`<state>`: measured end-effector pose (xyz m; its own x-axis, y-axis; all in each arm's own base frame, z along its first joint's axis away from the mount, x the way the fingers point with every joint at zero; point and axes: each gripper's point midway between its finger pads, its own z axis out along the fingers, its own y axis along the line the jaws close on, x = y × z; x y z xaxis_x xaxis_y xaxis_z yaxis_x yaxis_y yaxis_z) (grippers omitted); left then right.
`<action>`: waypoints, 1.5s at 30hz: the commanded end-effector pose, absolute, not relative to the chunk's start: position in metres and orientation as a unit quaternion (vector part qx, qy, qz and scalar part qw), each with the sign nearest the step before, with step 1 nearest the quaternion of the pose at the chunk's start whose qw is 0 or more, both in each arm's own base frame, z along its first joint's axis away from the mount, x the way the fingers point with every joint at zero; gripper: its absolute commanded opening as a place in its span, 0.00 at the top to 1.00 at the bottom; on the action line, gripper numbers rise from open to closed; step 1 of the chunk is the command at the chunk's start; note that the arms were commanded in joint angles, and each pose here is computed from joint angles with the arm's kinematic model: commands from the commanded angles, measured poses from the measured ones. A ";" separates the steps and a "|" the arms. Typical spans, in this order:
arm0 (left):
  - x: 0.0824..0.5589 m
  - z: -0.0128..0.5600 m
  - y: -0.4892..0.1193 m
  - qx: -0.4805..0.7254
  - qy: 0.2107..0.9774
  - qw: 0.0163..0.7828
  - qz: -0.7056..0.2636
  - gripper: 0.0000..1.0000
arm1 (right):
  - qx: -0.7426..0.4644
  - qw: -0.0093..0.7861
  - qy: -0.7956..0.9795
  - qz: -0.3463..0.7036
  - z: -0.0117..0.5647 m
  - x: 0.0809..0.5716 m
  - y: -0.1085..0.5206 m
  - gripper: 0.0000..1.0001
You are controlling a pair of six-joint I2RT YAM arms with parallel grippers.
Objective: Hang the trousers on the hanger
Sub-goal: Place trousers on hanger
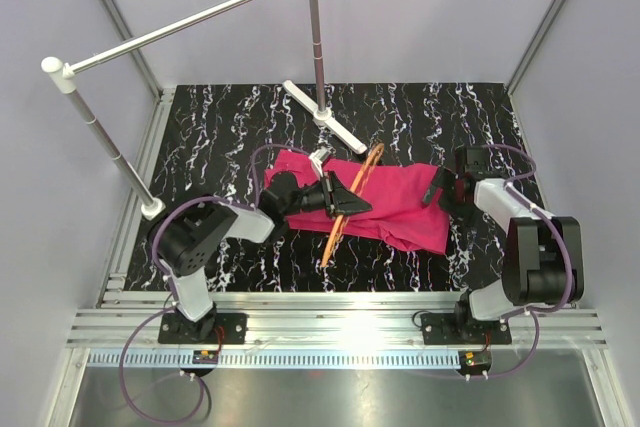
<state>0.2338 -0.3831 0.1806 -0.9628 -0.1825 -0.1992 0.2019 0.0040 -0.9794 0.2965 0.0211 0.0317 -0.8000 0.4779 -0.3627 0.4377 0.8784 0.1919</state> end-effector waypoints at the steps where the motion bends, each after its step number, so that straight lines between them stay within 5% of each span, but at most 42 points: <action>1: 0.209 0.291 -0.380 0.121 0.506 0.268 -0.810 1.00 | 0.243 0.207 0.945 0.077 0.031 0.306 0.030 0.01; 8: 0.199 0.288 -0.394 0.121 0.503 0.267 -0.813 1.00 | 0.242 0.178 0.949 0.092 0.017 0.306 0.037 0.05; 11: 0.201 0.285 -0.395 0.117 0.504 0.278 -0.810 1.00 | 0.240 0.170 0.950 0.108 0.012 0.305 0.044 0.29; 12: 0.204 0.284 -0.395 0.114 0.505 0.284 -0.807 1.00 | 0.239 0.169 0.950 0.114 0.010 0.305 0.046 0.51; 16: 0.211 0.276 -0.400 0.114 0.509 0.296 -0.800 1.00 | 0.236 0.171 0.950 0.107 0.013 0.302 0.043 0.89; 19: 0.218 0.270 -0.404 0.111 0.512 0.306 -0.795 1.00 | 0.232 0.183 0.950 0.097 0.024 0.300 0.038 1.00; 29: 0.233 0.252 -0.412 0.102 0.524 0.319 -0.783 1.00 | 0.217 0.292 0.925 0.113 0.131 0.302 0.035 1.00; 45: 0.246 0.249 -0.410 0.092 0.525 0.338 -0.776 1.00 | 0.145 0.320 0.845 0.404 0.190 0.324 0.129 1.00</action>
<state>0.2456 -0.4219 0.1510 -0.9170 -0.2567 -0.3055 0.3071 0.0349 -0.9510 0.3116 0.0974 0.1595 -0.7531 0.5078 -0.4184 0.1462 0.7492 0.6460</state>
